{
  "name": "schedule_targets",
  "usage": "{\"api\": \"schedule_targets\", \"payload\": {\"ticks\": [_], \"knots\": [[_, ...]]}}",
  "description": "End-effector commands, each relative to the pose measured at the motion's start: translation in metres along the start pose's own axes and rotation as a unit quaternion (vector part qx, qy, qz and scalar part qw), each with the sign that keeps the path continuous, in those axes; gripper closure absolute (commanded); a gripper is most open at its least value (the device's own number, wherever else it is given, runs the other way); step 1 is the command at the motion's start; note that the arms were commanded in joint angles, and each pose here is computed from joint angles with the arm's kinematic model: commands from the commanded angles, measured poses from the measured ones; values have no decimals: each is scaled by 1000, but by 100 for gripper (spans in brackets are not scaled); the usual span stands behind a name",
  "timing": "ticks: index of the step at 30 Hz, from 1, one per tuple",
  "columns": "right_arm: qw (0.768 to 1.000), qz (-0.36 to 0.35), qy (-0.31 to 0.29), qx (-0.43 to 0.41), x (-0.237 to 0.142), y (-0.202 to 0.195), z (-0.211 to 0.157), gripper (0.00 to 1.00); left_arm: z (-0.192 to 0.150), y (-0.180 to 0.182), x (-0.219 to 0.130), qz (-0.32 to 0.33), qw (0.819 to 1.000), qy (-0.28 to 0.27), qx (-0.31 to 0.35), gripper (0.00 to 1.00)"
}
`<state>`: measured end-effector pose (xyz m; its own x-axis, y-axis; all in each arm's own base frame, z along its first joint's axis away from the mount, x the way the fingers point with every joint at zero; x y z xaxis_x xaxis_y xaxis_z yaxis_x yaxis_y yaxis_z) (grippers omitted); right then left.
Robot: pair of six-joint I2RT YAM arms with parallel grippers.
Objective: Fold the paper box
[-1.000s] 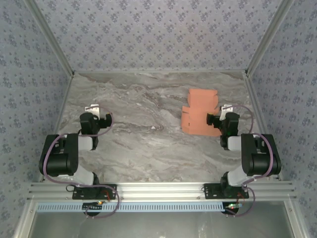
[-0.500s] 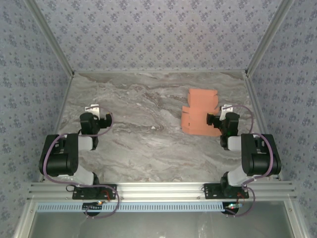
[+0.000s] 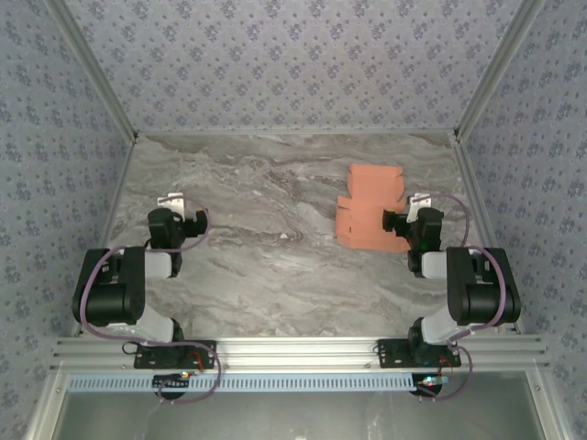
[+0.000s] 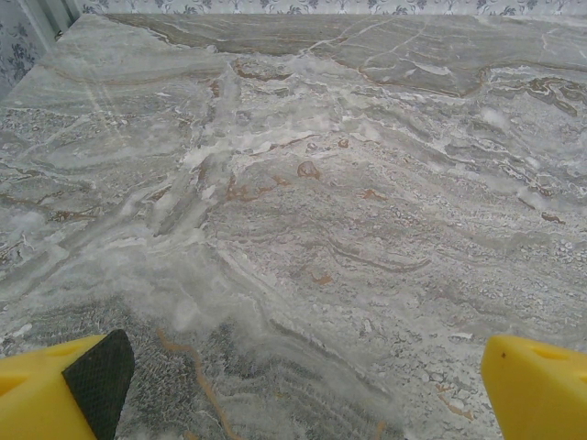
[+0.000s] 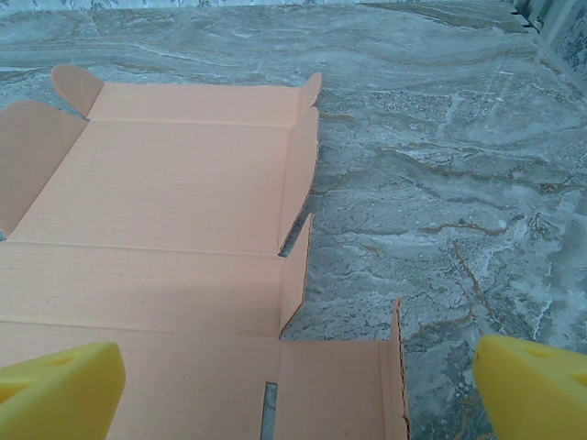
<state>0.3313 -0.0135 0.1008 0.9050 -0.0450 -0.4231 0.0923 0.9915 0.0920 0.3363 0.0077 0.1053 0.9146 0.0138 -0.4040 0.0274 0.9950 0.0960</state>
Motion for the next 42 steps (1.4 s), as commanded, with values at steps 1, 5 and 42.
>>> {"api": "schedule_targets", "payload": {"ticks": [1, 5, 42], "knots": [[1000, -2, -12, -3, 1, 0, 7, 0, 8, 3, 3, 4, 1000, -10, -7, 1], [996, -79, -30, 24, -11, -15, 20, 0, 18, 7, -9, 21, 999, -28, -13, 1], [896, -158, 403, 99, -3, -15, 8, 62, 98, -30, -120, -61, 955, 141, -253, 1]]}}
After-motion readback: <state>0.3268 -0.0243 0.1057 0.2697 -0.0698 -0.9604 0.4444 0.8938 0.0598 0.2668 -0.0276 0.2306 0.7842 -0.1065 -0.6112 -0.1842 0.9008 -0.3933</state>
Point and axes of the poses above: each hand's point on the last joint's axis, 136 mm out from that joint toward the fingers, its own x axis out along the fingers, its own y axis along the line the jaws close on, z = x × y, the point moved 6 cm from there along -x, back along the fingers, and after that the axes turned 7 degrees about x, right-handed, at the moved point
